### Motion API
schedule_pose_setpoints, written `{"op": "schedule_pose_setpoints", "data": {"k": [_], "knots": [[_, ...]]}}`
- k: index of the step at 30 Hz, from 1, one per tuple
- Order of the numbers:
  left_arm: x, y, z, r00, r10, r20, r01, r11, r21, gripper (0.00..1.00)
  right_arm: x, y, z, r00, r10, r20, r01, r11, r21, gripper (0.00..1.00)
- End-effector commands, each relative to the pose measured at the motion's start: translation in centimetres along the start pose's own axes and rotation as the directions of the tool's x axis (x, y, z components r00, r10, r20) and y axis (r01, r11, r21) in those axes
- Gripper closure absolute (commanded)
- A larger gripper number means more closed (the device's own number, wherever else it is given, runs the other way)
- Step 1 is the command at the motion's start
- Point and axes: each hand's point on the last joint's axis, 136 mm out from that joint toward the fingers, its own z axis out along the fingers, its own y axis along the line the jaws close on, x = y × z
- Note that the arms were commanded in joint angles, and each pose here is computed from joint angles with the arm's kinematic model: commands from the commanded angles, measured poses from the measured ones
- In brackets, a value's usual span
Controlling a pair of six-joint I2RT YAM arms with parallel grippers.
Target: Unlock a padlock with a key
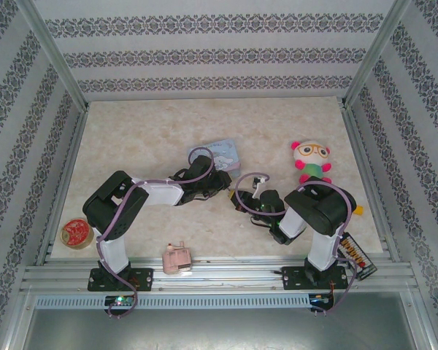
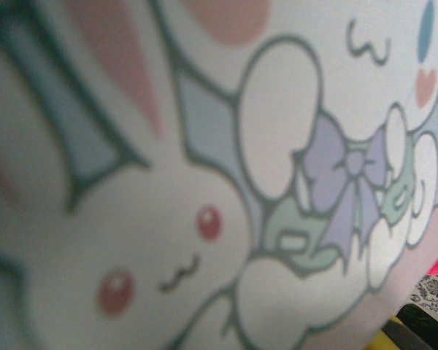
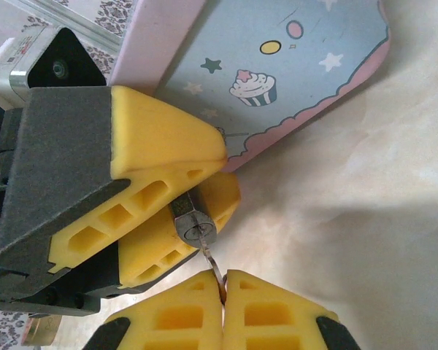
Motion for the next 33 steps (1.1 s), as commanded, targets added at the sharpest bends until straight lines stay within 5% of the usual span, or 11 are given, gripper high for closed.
{"op": "schedule_pose_setpoints", "data": {"k": [1, 33], "knots": [[2.2, 3.2, 0.3, 0.989, -0.111, -0.102, 0.102, 0.991, -0.084, 0.85, -1.6, -0.2, 0.2, 0.998, 0.015, 0.054, -0.016, 1.0, 0.015, 1.0], [2.3, 3.1, 0.6, 0.987, -0.117, -0.113, 0.109, 0.991, -0.079, 0.85, -2.3, 1.2, 0.8, 0.999, -0.013, 0.049, 0.012, 1.0, 0.026, 1.0]]}}
